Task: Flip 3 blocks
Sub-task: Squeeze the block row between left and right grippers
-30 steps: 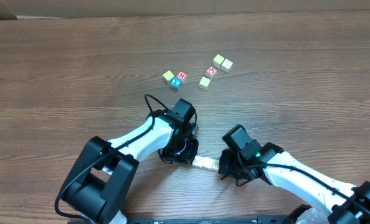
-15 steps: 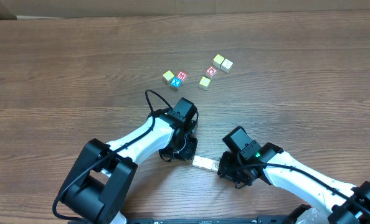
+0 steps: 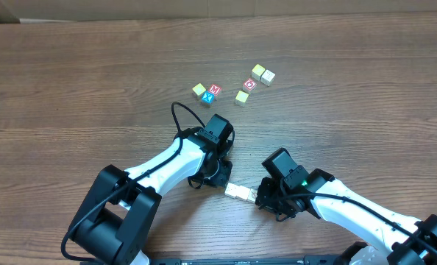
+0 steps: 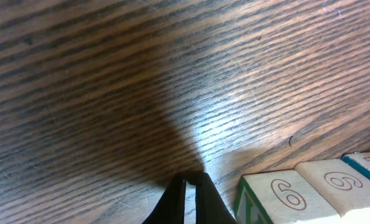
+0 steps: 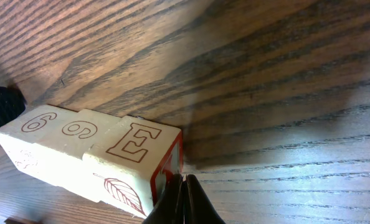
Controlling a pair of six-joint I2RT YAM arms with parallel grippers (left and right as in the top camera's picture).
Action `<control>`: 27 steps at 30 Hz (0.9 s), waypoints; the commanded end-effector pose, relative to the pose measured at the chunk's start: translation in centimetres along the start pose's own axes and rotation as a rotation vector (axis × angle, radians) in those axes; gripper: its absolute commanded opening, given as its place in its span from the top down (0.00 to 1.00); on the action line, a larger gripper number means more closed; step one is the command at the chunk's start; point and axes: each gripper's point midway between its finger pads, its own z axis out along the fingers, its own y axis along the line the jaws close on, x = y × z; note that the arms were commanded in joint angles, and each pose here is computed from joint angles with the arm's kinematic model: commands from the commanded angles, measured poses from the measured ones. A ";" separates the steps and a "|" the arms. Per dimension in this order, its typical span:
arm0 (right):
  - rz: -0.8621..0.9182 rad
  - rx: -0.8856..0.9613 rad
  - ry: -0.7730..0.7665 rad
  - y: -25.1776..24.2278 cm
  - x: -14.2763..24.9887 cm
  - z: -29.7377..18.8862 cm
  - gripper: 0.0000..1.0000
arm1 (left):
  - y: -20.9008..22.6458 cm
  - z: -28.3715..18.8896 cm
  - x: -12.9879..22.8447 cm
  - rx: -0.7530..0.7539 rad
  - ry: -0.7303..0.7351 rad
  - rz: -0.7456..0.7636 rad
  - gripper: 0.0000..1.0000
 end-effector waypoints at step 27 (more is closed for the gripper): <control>-0.004 -0.003 -0.004 0.2 -0.1 0.0 0.96 | -2.9 2.5 4.3 0.144 0.169 0.115 0.96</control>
